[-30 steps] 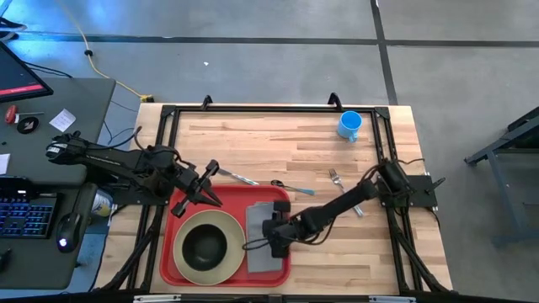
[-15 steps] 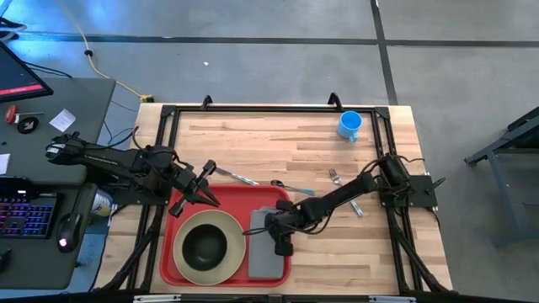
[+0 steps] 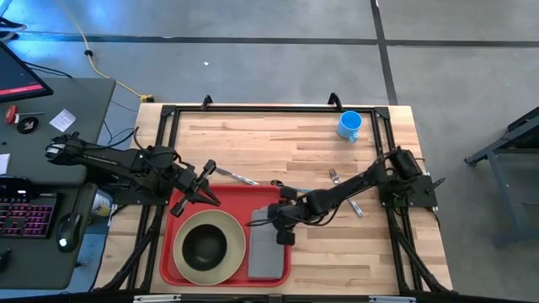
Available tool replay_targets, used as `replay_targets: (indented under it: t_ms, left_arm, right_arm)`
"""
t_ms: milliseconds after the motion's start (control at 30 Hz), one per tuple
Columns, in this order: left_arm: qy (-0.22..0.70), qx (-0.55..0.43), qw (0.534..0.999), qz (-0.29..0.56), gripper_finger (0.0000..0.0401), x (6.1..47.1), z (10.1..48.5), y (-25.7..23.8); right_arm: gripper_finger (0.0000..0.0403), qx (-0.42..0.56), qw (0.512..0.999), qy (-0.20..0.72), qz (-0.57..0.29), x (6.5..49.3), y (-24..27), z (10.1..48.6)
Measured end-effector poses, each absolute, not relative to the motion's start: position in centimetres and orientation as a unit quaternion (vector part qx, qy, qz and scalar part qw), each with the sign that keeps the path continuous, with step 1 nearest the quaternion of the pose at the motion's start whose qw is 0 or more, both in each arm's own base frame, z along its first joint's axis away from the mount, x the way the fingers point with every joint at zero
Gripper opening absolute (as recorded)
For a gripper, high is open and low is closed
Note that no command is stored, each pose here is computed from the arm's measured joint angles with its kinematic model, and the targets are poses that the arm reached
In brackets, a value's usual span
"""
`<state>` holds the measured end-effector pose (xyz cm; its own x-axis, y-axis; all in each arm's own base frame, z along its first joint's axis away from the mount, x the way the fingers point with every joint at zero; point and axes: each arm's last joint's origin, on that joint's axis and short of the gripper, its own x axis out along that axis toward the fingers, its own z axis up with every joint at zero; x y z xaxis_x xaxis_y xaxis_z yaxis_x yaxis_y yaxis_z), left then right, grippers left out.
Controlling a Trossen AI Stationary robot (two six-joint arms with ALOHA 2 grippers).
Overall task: Set up tray
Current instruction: Put the gray napkin on the red serving tray to the right of the light brown plate
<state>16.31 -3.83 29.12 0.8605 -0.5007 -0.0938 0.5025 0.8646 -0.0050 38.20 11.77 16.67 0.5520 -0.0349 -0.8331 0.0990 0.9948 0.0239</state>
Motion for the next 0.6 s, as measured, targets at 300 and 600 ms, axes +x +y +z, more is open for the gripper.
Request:
replay_targets:
  t_ms: [300, 600]
  left_arm:
    - [0.047, 0.006, 0.965, -0.259, 0.0056, 16.3, 29.1, -3.8]
    - [0.038, 0.009, 0.969, -0.244, 0.0056, 16.4, 29.3, -3.8]
  right_arm:
    - [0.0156, 0.061, 0.898, 0.433, -0.056, 36.3, 11.0, 12.4]
    - [0.0156, 0.014, 0.918, 0.393, -0.055, 37.1, 11.1, 13.6]
